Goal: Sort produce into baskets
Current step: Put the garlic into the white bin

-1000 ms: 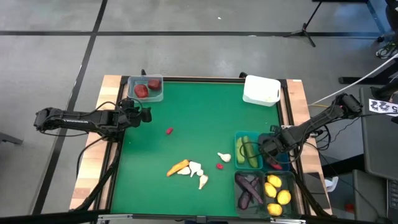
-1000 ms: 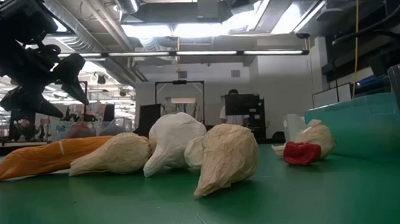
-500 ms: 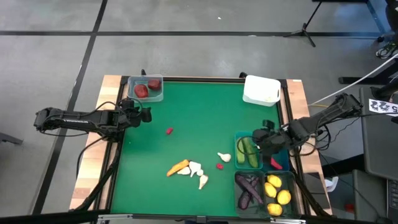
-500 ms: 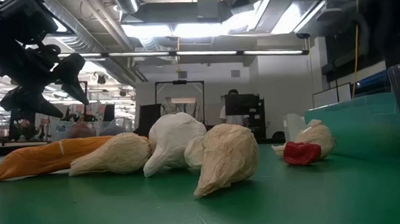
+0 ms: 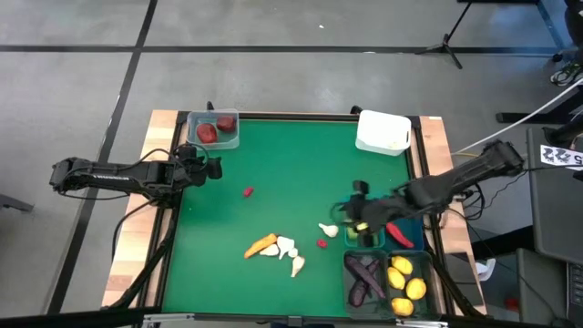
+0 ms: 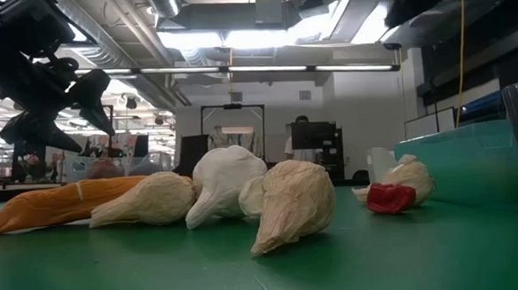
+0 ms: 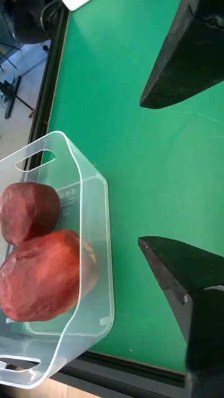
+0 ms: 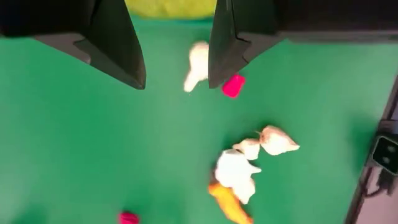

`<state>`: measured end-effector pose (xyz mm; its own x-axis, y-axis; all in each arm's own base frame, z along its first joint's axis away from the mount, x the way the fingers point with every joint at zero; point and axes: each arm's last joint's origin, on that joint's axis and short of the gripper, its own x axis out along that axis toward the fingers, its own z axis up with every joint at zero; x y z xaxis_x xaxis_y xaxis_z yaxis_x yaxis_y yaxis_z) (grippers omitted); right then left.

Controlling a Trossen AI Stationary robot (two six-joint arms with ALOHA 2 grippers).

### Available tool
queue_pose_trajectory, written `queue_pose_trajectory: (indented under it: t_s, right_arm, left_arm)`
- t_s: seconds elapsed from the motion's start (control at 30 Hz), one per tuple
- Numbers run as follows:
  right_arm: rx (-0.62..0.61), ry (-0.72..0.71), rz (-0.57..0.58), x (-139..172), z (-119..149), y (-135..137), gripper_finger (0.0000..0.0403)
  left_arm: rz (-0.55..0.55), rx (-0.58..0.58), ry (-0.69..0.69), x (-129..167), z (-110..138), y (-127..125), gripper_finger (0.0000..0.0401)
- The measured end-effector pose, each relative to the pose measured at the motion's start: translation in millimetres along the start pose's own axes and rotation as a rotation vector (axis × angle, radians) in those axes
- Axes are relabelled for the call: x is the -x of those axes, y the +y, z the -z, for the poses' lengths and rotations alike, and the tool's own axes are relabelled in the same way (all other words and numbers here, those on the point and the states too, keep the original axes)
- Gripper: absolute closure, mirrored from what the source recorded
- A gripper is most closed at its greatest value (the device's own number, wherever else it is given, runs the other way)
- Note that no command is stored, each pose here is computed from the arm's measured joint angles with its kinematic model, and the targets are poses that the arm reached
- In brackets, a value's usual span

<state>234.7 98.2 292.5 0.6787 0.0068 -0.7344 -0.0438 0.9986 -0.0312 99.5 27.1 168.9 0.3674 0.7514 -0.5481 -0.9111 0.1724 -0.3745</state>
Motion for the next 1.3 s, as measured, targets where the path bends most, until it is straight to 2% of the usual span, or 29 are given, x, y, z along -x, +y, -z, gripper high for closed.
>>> queue_pose_trajectory:
  t_s: [0.13, 0.3, 0.5, 0.83, 1.07, 1.3]
  right_arm:
    - [0.038, 0.037, -0.142, -36, -9, -3, 0.0230]
    - [-0.044, 0.126, -0.229, -66, -9, -22, 0.0230]
    - [-0.115, 0.206, -0.221, -94, -4, -42, 0.0220]
    - [-0.168, 0.307, -0.237, -128, 6, -50, 0.0113]
    - [-0.165, 0.349, -0.219, -151, -1, -47, 0.0115]
    - [-0.134, 0.512, -0.149, -172, 4, -47, 0.0121]
  left_arm:
    - [0.002, 0.004, -0.001, 0, 0, 0, 0.0056]
    - [0.003, 0.003, -0.001, 0, 0, 0, 0.0056]
    - [0.003, 0.002, -0.001, 0, 0, 0, 0.0056]
    - [-0.001, -0.004, 0.000, 0, 0, 0, 0.0056]
    - [-0.001, -0.003, 0.000, 0, 0, 0, 0.0056]
    - [-0.001, -0.005, 0.000, 0, 0, 0, 0.0056]
